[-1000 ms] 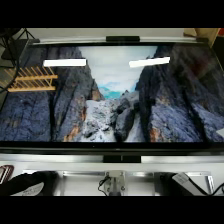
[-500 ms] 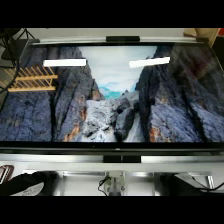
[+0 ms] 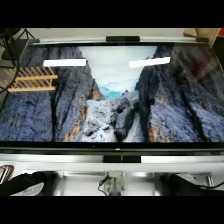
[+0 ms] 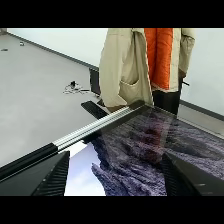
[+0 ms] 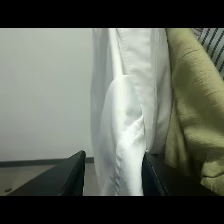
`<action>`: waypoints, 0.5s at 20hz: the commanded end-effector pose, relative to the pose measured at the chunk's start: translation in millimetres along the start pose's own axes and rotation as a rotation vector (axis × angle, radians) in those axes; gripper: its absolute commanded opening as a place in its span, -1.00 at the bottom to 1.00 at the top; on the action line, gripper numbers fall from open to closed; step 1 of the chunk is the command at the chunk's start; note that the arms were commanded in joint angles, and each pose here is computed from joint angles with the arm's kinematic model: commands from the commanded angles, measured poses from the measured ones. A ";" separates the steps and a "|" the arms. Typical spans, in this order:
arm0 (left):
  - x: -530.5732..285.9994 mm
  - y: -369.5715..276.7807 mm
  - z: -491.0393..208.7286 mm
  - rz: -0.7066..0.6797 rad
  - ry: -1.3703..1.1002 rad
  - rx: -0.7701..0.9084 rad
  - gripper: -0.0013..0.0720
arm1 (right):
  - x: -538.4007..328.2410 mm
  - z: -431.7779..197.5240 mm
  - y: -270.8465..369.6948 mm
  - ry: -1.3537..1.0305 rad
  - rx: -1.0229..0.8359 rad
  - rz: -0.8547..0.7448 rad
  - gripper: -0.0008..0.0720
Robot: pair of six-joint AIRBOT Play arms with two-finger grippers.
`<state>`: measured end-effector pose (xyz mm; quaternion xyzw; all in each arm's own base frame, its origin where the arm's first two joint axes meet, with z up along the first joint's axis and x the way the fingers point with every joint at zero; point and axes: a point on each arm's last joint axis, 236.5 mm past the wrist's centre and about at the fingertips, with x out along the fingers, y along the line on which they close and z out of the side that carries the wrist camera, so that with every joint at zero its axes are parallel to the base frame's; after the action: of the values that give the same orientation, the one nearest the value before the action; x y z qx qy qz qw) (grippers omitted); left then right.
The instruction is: Fold the shirts.
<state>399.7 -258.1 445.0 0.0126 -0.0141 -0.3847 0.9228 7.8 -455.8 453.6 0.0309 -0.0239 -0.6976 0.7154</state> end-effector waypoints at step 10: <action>14.3 2.4 -31.2 -0.019 0.088 -0.004 0.88 | -104.3 -59.4 -0.2 0.393 -0.002 -0.014 0.31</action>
<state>410.0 -262.9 425.1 0.0235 0.0112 -0.3868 0.9218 9.5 -382.0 418.6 0.1212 0.0699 -0.6898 0.7103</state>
